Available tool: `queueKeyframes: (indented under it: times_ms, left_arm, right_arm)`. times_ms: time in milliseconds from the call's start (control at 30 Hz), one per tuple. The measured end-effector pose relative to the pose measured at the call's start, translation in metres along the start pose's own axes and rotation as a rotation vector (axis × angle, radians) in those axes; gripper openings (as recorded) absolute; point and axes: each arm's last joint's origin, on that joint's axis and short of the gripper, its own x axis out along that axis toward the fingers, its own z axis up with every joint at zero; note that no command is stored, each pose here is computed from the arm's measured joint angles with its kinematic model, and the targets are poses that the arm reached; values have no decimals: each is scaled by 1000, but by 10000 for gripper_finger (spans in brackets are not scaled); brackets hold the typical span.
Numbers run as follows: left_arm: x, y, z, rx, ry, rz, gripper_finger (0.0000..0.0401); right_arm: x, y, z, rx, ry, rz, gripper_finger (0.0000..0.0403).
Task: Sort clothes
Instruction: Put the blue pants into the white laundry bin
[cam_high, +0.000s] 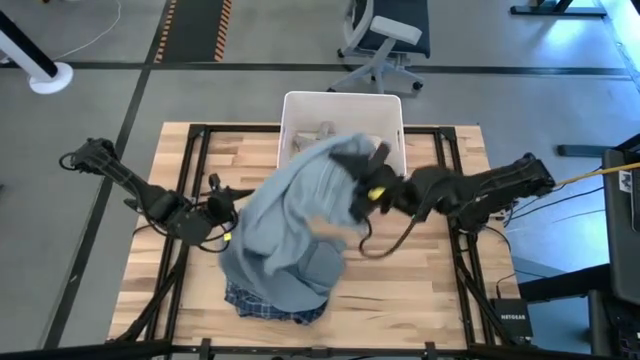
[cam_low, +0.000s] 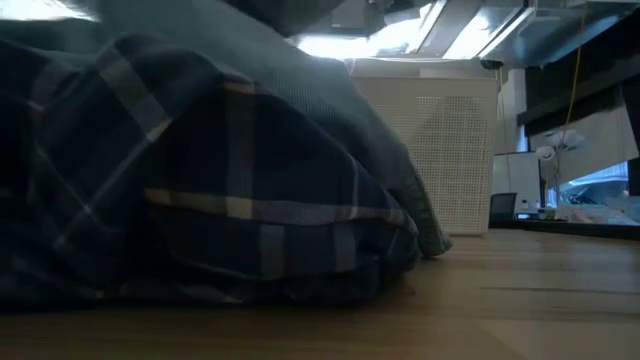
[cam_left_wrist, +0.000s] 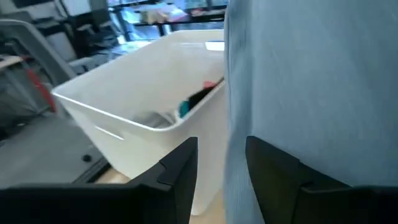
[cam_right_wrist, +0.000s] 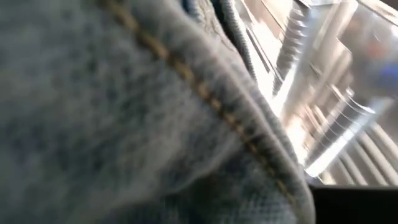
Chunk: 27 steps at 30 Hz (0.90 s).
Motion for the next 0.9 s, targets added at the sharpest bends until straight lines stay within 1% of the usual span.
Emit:
queueKeyframes:
  times_ms: [167,267,333,400,500,567,667,800,900]
  left_arm:
    - [11,5,9,3,-37,68,131]
    - [16,8,23,8,-96,93,131]
    - [18,9,31,21,-138,96,131]
    - [20,11,39,35,-175,92,131]
    - [22,15,46,47,-216,99,131]
    - [24,16,49,44,-231,95,131]
    - [27,18,49,34,-236,87,131]
    - [35,17,38,-13,-215,89,131]
    - [45,12,26,14,-179,103,131]
  right_arm:
    - [4,-44,-30,-16,152,-104,40]
    - [10,-68,-53,-25,279,-156,40]
    - [16,-76,-69,-27,346,-174,40]
    - [24,-77,-85,-35,415,-174,40]
    - [36,-73,-114,-43,530,-137,40]
    - [43,-63,-132,-23,580,-73,40]
    - [54,-42,-156,59,602,52,40]
    - [69,-11,-181,153,639,235,40]
    - [81,9,-195,212,668,330,48]
